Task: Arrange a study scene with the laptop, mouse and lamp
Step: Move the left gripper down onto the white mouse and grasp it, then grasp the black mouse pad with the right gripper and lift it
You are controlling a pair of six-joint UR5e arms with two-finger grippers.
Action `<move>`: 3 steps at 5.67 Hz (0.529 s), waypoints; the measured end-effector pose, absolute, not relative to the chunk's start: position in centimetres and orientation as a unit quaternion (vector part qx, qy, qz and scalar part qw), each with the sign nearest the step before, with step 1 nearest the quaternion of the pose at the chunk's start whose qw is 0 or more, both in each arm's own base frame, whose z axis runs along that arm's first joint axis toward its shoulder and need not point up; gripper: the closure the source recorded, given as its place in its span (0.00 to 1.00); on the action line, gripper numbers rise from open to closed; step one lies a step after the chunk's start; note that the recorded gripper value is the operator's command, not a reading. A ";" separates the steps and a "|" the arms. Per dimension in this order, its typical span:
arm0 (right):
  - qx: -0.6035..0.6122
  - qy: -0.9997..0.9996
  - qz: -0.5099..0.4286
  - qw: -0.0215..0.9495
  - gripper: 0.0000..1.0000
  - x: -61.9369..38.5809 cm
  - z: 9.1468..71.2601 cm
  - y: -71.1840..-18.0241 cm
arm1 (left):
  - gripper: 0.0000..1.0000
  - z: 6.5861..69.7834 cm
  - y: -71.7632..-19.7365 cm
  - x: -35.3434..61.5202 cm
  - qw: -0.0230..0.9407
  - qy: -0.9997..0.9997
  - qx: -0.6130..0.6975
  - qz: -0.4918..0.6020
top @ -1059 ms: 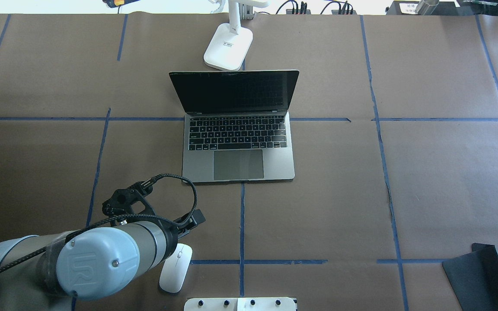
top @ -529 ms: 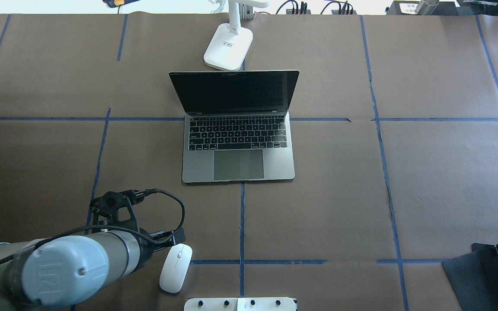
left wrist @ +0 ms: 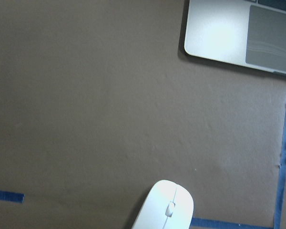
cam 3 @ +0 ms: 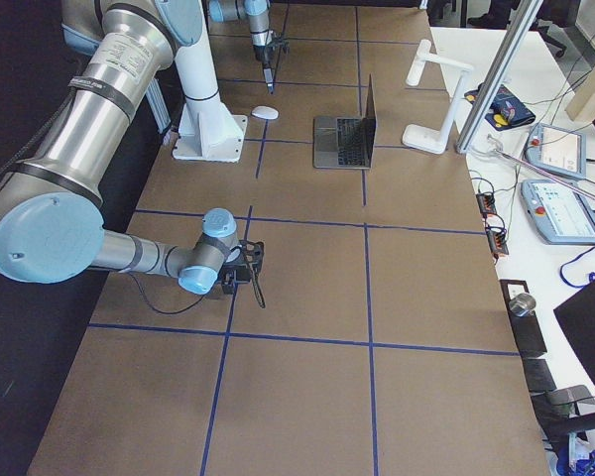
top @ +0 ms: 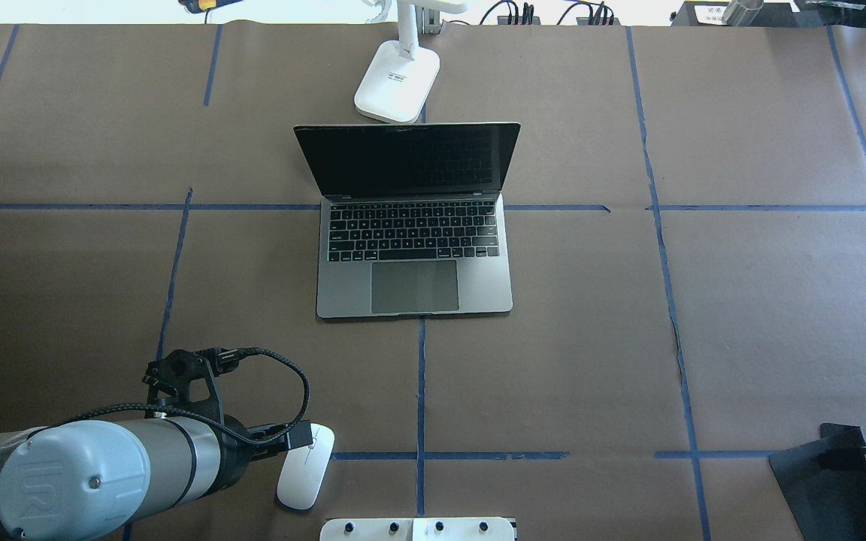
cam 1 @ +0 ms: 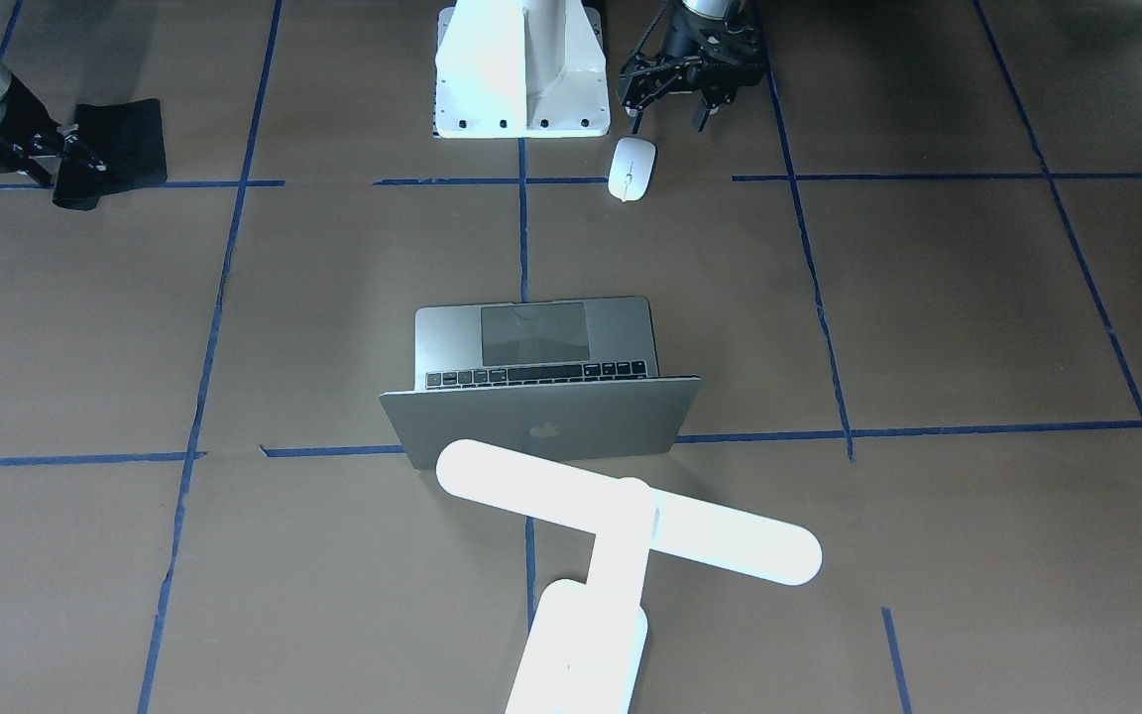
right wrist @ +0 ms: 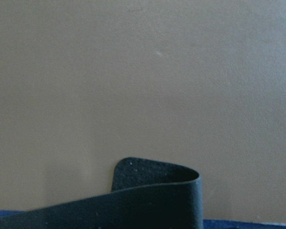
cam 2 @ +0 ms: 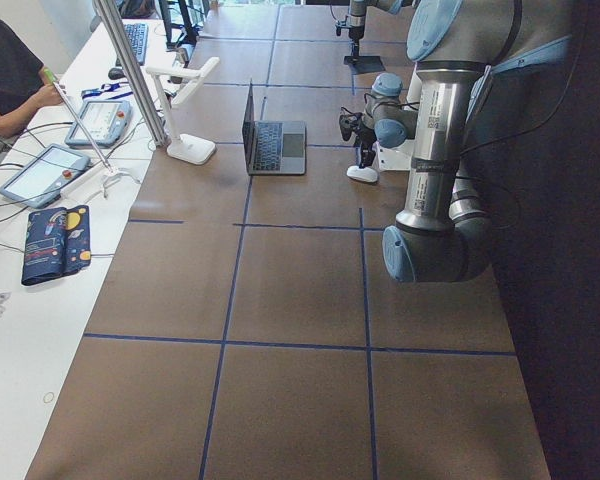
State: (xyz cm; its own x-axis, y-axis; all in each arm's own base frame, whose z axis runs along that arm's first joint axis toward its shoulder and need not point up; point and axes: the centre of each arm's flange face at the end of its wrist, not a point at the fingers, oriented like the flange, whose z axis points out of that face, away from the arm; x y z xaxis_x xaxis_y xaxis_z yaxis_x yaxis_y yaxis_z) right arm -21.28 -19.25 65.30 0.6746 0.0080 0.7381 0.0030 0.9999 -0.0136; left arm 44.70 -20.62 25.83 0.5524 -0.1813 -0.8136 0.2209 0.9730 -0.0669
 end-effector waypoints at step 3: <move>-0.004 -0.414 0.006 0.910 1.00 -20.2 65.2 -18.8 | 0.00 25.6 -20.4 44.9 0.880 0.460 0.018 -0.113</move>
